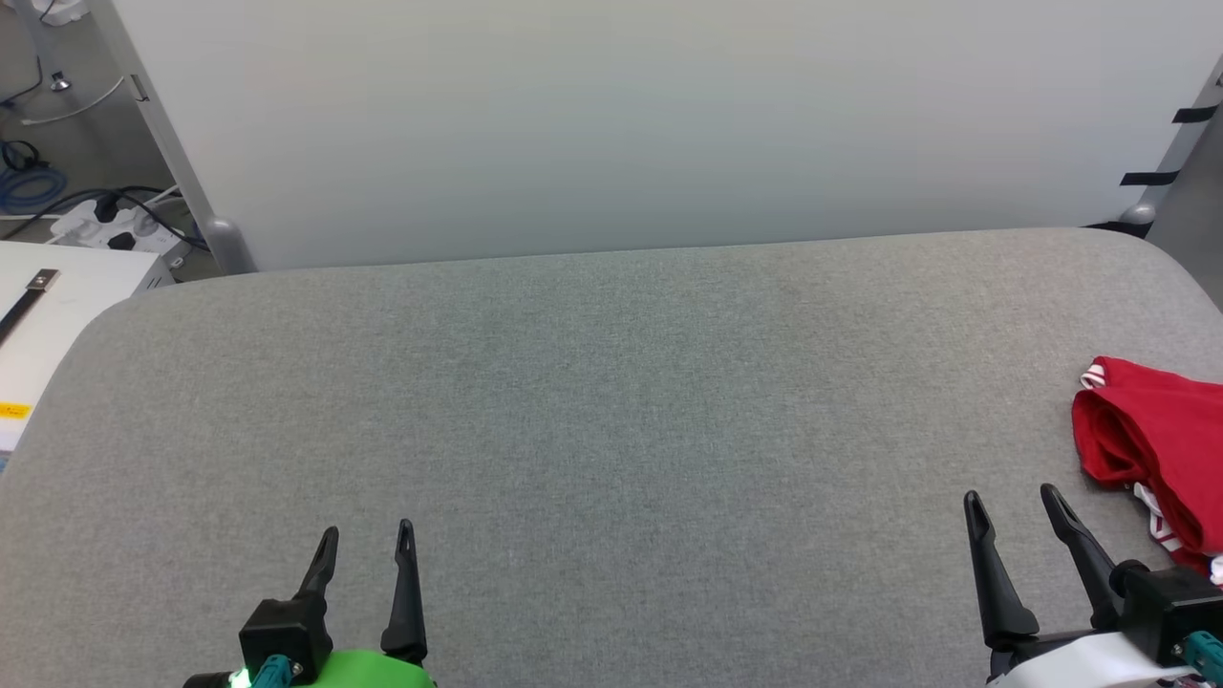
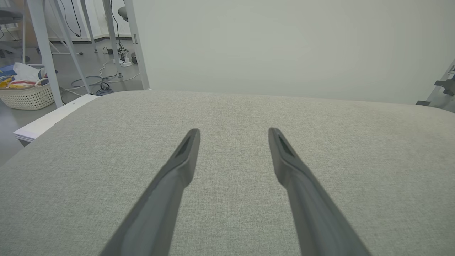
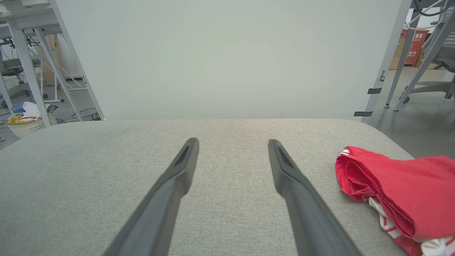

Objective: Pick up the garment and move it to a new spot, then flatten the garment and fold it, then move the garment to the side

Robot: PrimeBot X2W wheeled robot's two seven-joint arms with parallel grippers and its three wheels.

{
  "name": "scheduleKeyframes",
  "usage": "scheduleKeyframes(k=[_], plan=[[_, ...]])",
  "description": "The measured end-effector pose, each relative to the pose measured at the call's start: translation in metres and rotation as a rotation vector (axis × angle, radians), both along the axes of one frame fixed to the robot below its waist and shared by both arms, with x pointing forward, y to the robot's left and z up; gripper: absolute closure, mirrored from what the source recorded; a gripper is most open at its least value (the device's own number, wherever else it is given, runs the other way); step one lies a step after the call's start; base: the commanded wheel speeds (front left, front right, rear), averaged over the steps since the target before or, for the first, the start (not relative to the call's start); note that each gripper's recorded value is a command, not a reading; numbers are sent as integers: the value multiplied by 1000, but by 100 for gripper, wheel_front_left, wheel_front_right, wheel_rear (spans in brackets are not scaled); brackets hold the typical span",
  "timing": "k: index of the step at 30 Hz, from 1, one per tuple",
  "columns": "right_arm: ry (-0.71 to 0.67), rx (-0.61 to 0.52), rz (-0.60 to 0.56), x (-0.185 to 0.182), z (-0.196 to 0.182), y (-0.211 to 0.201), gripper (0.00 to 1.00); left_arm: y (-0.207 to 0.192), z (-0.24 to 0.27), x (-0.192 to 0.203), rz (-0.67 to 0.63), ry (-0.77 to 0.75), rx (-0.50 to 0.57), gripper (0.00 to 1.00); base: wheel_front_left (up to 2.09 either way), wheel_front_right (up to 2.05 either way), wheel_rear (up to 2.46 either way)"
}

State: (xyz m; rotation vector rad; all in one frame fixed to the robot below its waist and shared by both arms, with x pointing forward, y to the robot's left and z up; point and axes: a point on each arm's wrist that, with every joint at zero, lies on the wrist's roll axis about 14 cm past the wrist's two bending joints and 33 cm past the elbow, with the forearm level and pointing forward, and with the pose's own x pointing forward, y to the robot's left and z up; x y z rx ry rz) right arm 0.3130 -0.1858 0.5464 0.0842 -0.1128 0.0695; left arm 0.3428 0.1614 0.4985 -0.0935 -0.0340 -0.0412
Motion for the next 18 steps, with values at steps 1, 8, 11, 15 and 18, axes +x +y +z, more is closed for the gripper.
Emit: scheduleKeyframes(k=[1, 8, 11, 15, 18], plan=[[0, 2, 0, 0, 0, 0, 0, -1, 0, 0, -2, 1, 0, 0, 0, 0, 0], [9, 10, 5, 0, -3, 4, 0, -4, -4, 1, -15, 17, 4, 0, 0, 0, 0], [14, 11, 5, 0, -4, 4, 0, -5, -5, 2, -20, 20, 5, 0, 0, 0, 0], [21, 13, 9, 1, -6, 5, 0, -6, -7, 3, -24, 26, 7, 0, 0, 0, 0], [21, 14, 9, 1, -8, 5, 0, -6, -8, 4, -27, 30, 10, 0, 0, 0, 0]])
